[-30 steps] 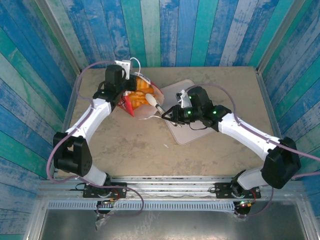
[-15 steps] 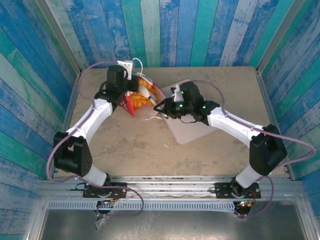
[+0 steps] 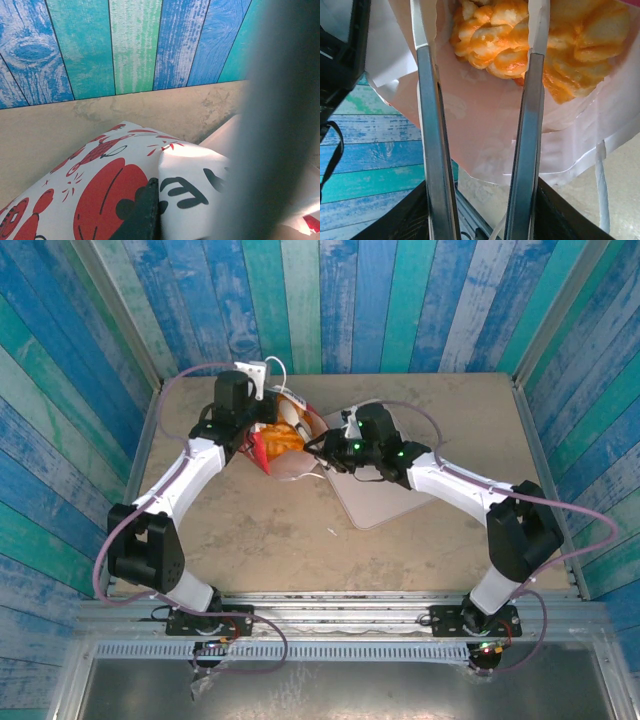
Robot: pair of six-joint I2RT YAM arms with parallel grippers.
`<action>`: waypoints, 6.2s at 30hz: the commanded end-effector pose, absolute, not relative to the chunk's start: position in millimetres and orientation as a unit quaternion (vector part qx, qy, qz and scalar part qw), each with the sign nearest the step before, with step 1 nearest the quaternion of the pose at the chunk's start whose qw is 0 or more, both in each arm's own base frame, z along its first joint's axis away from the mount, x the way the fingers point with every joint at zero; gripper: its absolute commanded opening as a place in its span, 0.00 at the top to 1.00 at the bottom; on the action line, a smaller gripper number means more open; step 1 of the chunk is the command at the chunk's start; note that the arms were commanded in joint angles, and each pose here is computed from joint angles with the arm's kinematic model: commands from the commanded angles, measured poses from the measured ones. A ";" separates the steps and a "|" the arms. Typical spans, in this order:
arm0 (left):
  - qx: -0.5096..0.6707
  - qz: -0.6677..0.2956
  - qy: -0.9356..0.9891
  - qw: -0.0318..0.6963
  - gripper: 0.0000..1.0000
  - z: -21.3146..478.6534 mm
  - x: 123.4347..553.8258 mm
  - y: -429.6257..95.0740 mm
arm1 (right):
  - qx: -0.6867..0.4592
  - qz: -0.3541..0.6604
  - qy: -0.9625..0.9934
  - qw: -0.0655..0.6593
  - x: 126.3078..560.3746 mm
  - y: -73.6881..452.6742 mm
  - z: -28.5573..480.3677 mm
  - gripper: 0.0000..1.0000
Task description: Take the fake bread out of the paper bag
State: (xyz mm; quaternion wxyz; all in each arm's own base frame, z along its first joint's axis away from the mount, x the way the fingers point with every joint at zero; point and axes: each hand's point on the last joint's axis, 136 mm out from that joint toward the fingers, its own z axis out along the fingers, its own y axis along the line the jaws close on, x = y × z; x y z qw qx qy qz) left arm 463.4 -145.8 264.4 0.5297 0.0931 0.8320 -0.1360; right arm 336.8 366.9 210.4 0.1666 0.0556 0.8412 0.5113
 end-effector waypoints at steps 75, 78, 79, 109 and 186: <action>0.008 -0.132 0.801 0.584 0.93 292.0 487.9 -137.4 | -0.027 0.528 0.819 0.223 298.6 352.8 245.5 0.99; 0.009 -0.125 0.802 0.583 0.93 291.9 488.1 -135.7 | -0.032 0.517 0.826 0.221 290.4 344.9 242.6 0.99; 0.010 -0.123 0.802 0.584 0.93 292.9 487.9 -135.2 | -0.033 0.515 0.828 0.220 287.9 342.7 241.6 0.99; 0.023 -0.023 0.824 0.565 0.93 282.0 491.6 -111.7 | -0.059 0.463 0.817 0.338 237.6 245.5 316.5 0.99; 0.051 -0.057 0.832 0.549 0.95 273.1 478.5 -123.7 | 0.115 0.349 0.905 0.215 406.8 150.2 121.9 0.46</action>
